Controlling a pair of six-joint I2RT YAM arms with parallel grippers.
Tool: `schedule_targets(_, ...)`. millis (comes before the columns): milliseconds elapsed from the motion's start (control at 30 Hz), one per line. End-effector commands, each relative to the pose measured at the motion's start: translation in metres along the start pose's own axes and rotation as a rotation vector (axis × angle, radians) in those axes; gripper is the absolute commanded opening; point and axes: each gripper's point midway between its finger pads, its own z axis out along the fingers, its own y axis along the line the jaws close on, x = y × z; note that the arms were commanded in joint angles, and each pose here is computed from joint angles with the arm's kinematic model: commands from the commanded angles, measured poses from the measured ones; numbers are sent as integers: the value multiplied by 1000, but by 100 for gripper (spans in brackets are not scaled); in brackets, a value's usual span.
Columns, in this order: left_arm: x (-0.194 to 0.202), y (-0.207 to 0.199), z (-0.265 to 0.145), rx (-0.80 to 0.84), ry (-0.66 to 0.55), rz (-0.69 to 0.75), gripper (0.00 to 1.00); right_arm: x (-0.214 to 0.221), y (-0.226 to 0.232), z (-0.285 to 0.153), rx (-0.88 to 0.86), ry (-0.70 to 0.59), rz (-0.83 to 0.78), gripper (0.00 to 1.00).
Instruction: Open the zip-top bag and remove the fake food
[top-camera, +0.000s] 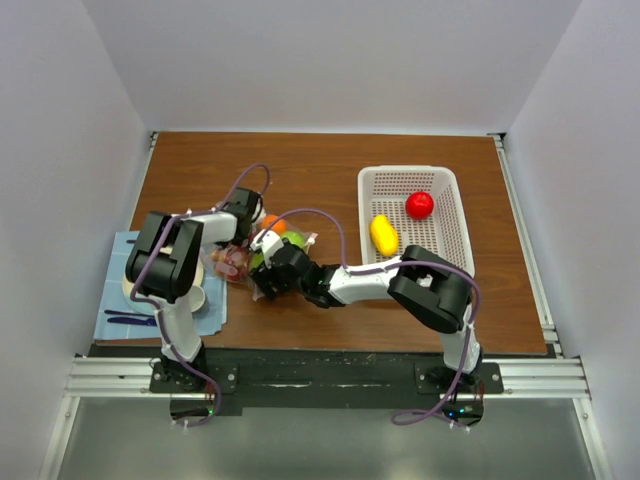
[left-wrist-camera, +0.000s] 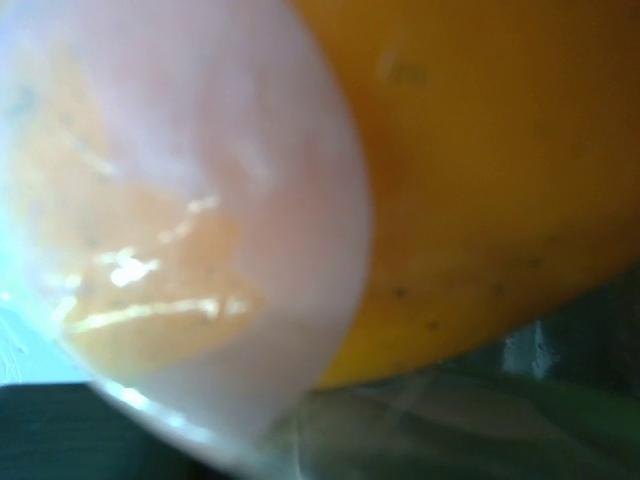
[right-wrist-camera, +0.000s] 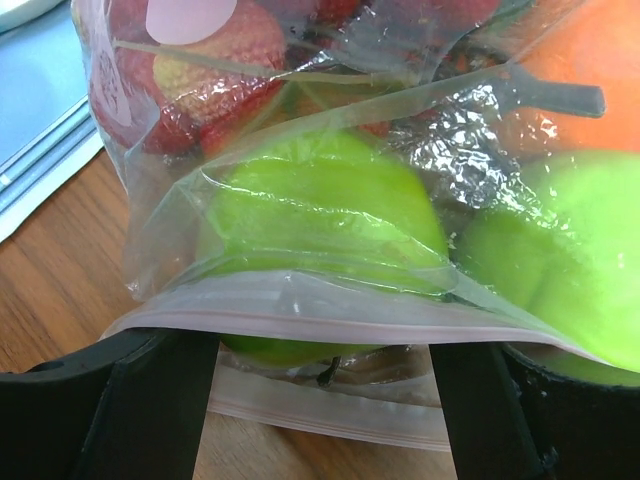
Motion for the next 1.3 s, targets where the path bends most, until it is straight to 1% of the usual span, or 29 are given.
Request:
schedule_targets(0, 46, -98, 0, 314, 108, 227, 0, -37, 7, 3, -22, -116, 4, 71)
schedule_targets(33, 47, -99, 2, 313, 110, 227, 0, -36, 6, 0, -21, -115, -2, 63)
schedule_targets(100, 46, -97, 3, 302, 110, 228, 0, -43, 4, -7, -20, -133, -3, 55)
schedule_targets(133, 45, -97, 4, 300, 109, 231, 0, -38, 2, -10, -14, -124, -7, 47)
schedule_targets(167, 45, -96, 4, 298, 111, 231, 0, -46, 0, -17, -10, -143, -3, 44)
schedule_targets(233, 43, -94, 5, 291, 109, 233, 0, -38, -4, -26, -1, -132, -7, 39)
schedule_targets(300, 41, -91, 7, 281, 106, 233, 0, -44, -7, -39, 4, -150, -1, 33)
schedule_targets(333, 41, -91, 8, 281, 111, 232, 0, -35, -10, -45, 11, -134, -2, 27)
schedule_targets(400, 39, -89, 10, 278, 111, 231, 0, -39, -16, -60, 24, -143, 8, 25)
schedule_targets(433, 41, -90, 12, 283, 116, 228, 0, -30, -18, -65, 31, -126, 12, 25)
schedule_targets(567, 42, -90, 17, 288, 127, 223, 0, -30, -31, -90, 76, -128, 29, 25)
schedule_targets(600, 41, -90, 17, 288, 126, 222, 0, -27, -38, -96, 107, -114, 26, 24)
schedule_targets(667, 41, -90, 18, 290, 126, 219, 0, -34, -47, -110, 140, -128, 33, 21)
schedule_targets(700, 41, -90, 19, 290, 127, 217, 0, -34, -60, -117, 212, -121, 22, 16)
schedule_targets(767, 41, -90, 19, 292, 127, 216, 0, -50, -78, -134, 298, -167, 32, 13)
schedule_targets(833, 41, -91, 19, 293, 130, 215, 0, -66, -108, -149, 424, -206, 44, 8)
schedule_targets(867, 40, -90, 19, 295, 127, 212, 0, -74, -123, -159, 474, -232, 75, 4)
schedule_targets(900, 40, -91, 18, 298, 129, 212, 0, -80, -151, -165, 538, -249, 140, 0)
schedule_targets(967, 39, -90, 18, 297, 125, 208, 0, -84, -182, -176, 613, -270, 212, 0)
schedule_targets(1033, 40, -89, 16, 298, 124, 209, 0, -79, -226, -192, 780, -270, 284, 0)
schedule_targets(1100, 41, -90, 16, 300, 121, 206, 0, -71, -251, -198, 865, -232, 317, 0)
schedule_targets(1133, 41, -91, 16, 301, 122, 209, 0, -68, -257, -198, 888, -213, 323, 0)
schedule_targets(1167, 42, -91, 16, 300, 122, 207, 0, -64, -262, -199, 911, -191, 329, 6)
schedule_targets(1200, 42, -91, 16, 301, 123, 210, 0, -56, -266, -195, 929, -150, 338, 30)
schedule_targets(1233, 42, -91, 16, 301, 123, 210, 0, -51, -267, -193, 933, -126, 337, 42)
schedule_targets(1267, 42, -91, 16, 300, 122, 207, 0, -48, -266, -191, 932, -111, 335, 51)
